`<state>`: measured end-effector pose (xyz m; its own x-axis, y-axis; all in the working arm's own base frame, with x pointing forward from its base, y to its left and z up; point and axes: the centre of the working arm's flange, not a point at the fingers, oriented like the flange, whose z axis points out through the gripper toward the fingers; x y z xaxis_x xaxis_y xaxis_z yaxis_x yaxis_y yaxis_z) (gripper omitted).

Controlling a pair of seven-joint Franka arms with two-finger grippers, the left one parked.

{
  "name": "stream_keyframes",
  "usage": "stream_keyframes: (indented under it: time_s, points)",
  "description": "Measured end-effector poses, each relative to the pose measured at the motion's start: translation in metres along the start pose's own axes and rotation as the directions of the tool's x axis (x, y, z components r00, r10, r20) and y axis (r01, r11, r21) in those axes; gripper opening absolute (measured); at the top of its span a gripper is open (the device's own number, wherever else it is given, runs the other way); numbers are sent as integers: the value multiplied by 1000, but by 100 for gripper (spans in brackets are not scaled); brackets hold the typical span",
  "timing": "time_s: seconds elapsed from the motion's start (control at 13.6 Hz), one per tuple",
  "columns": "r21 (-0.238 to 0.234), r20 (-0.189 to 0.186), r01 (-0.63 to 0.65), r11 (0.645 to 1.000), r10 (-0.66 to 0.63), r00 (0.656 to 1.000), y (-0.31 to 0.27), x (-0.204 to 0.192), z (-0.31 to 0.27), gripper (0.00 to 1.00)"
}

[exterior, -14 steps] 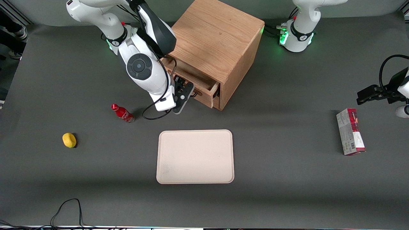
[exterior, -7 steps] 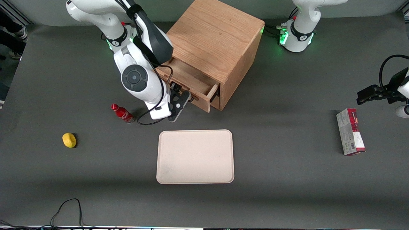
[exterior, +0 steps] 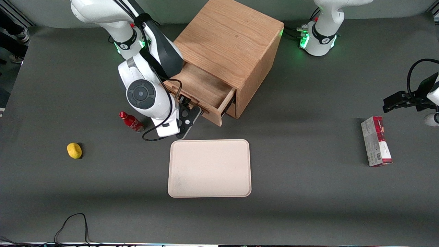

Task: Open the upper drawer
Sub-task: 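Pull the upper drawer outward from the cabinet with the right gripper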

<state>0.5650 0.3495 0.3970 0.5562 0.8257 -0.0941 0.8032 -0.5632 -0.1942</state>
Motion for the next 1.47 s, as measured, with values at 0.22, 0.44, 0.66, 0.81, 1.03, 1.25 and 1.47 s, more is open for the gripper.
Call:
stream_keyframes:
  time_s: [0.22,0.44,0.66,0.81,1.03,1.25,1.47]
  points:
    - [-16,1,-5,1000,5,1000,8,0,-2,100]
    - [-27,-3,-24,999,24,1000,25,-4,-4,100]
    - [-30,-4,-43,999,42,999,42,-6,-3,100]
    - [-29,-2,-57,998,57,998,54,-10,-1,100]
    - [-32,-8,-63,997,63,998,63,-9,-3,100]
    - [-28,-9,-79,996,79,997,78,-15,-4,100]
    - [-25,2,-68,997,69,998,92,-16,-7,100]
